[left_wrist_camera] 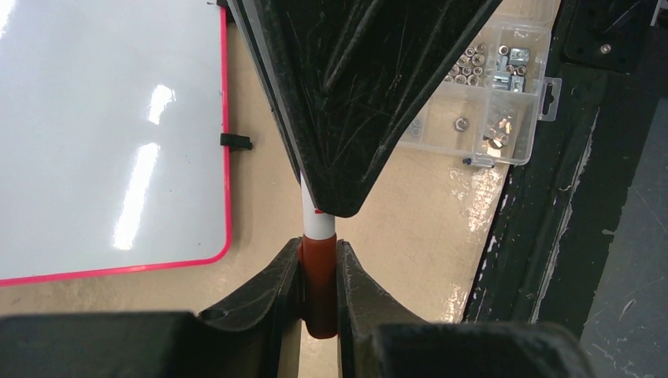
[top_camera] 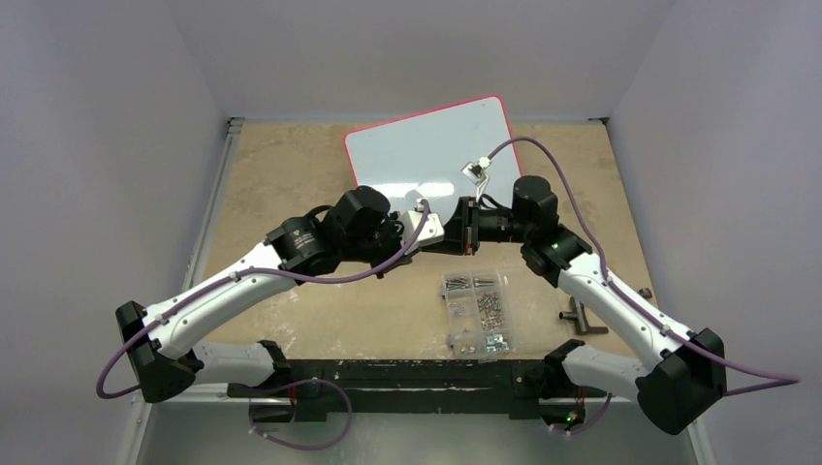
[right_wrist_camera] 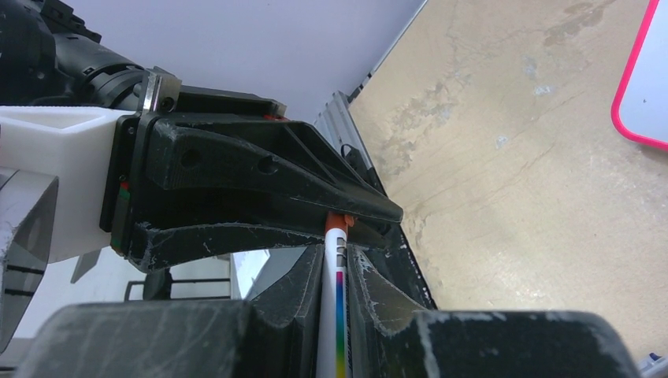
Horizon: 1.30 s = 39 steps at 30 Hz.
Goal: Write a sentence on the whiteboard
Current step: Open the pen cap from the whiteboard marker.
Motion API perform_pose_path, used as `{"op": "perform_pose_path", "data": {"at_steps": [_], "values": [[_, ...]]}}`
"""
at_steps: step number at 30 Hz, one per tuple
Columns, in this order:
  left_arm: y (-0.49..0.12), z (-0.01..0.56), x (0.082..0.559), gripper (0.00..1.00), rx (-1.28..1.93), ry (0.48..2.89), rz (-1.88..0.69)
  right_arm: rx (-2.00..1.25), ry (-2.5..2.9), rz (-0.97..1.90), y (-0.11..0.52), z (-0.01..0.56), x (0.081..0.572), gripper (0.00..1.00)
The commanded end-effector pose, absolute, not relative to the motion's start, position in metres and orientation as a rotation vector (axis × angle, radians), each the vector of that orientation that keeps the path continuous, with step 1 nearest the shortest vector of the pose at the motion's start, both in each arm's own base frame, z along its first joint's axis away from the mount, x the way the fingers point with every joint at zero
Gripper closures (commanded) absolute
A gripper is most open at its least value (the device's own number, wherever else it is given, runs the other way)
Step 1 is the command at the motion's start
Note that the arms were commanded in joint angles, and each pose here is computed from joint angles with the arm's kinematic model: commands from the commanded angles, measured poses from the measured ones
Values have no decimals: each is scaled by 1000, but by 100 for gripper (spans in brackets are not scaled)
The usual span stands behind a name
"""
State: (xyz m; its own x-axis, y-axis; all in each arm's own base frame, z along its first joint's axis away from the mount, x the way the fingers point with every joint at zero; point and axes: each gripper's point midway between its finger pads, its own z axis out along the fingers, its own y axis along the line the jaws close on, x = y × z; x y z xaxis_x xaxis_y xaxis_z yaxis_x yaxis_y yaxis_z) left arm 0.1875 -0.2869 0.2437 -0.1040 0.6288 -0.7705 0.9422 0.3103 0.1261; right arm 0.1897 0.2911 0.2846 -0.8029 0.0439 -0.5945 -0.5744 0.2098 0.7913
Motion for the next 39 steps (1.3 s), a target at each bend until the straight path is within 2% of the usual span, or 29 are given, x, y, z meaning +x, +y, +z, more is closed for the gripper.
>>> {"op": "perform_pose_path", "data": {"at_steps": [1,22,39], "values": [[-297,266,191,100,1406,1724,-547,-500,1953,1649,294,293,187,100],[-270,268,217,100,1280,1661,-246,-123,2111,1522,259,278,211,100],[-269,260,210,100,1297,1665,-240,-102,2112,1453,232,274,212,100]]}}
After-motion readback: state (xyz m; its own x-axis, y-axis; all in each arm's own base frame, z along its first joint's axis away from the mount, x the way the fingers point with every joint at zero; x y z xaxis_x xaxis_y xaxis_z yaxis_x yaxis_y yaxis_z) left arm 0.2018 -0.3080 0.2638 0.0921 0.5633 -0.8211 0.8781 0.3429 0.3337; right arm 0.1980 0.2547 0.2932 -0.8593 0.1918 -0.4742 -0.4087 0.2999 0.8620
